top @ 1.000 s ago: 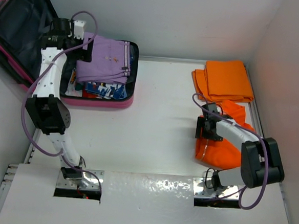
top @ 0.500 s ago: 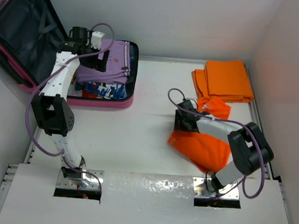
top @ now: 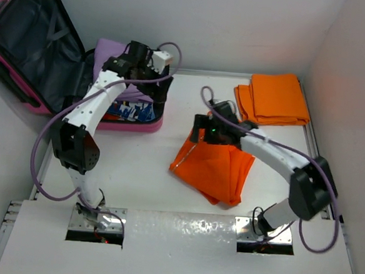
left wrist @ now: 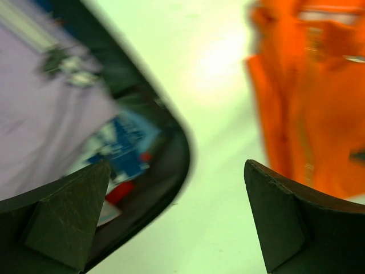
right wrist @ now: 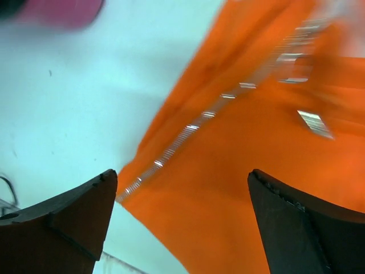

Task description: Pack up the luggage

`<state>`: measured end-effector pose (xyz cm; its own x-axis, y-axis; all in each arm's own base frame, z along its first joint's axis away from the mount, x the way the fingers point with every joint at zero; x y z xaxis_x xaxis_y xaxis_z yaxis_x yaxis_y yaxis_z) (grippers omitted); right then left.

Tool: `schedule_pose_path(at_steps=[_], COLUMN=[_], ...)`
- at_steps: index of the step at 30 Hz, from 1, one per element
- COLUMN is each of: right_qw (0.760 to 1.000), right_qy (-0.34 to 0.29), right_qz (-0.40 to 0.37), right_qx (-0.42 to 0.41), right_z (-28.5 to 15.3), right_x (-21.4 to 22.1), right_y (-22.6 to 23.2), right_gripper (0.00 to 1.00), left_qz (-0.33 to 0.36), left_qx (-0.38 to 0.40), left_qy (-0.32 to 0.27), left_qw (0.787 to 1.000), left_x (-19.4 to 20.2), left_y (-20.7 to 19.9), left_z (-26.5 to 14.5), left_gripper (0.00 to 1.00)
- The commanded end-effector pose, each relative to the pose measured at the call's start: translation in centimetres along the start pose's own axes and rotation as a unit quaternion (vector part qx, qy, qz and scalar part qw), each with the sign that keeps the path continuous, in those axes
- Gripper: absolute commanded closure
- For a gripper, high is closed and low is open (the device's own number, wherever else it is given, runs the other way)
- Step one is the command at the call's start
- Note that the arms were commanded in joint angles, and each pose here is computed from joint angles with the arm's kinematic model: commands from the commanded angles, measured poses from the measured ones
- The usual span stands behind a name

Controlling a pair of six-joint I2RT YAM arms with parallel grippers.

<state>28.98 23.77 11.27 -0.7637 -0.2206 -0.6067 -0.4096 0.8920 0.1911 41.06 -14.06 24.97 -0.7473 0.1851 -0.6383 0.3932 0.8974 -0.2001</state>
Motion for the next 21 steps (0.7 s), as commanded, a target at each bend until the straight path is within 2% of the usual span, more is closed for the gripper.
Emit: schedule_pose_path(at_steps=[1,2,4,9,10,12,14,17,21], right_qw=[0.996,0.993,0.986,0.971,0.966,0.957,0.949,0.951,0.951], right_qy=[0.004,0.02,0.051,0.041,0.048,0.011,0.009,-0.017,0.003], right_qz=[0.06,0.079,0.105,0.186,0.204,0.255,0.286,0.29,0.299], right_qx=[0.058,0.08,0.122,0.148,0.149,0.138,0.133,0.108,0.082], right_z=[-5.1,-6.5,-7.6,-9.5,-9.0,-8.7,-7.7,-6.0,-4.1], right_x=[0.2,2.3,5.6,9.4,11.1,11.0,12.7,13.0,15.2], right_y=[-4.5,-5.8,-8.4,-10.7,-11.1,-11.8,-12.4,-12.3,-11.8], right_gripper=[0.05,0.02,0.01,0.01,0.01,0.01,0.01,0.01,0.01], left_qz=[0.022,0.025,0.047,0.118,0.105,0.089,0.078,0.08,0.061], left_qx=[0.078,0.094,0.111,0.134,0.137,0.135,0.136,0.143,0.123], left_qy=[0.006,0.014,0.027,0.081,0.089,0.115,0.143,0.162,0.185], left_qw=[0.997,0.995,0.992,0.981,0.981,0.98,0.977,0.973,0.973], left_x=[0.4,0.8,1.6,5.6,6.1,7.6,9.2,10.4,11.8], left_y=[-4.6,-5.6,-7.9,-13.9,-14.3,-14.1,-14.2,-14.9,-14.5], left_z=[-0.3,-0.2,0.0,1.1,1.6,2.9,4.4,6.0,8.8], left_gripper=[0.0,0.0,0.0,0.0,0.0,0.0,0.0,0.0,0.0])
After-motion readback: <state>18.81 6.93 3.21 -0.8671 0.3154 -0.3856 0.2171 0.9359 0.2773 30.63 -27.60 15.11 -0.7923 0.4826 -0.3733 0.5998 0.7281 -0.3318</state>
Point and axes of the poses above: each gripper's point midway between its finger pads, its own z axis out along the fingers, its own y axis along the line the jaws close on, x = y × z, the point moved 3 cm from there along -z, back along the fingers, and after that the axes turned 15 degrees about -z, right-handed, at the moved point
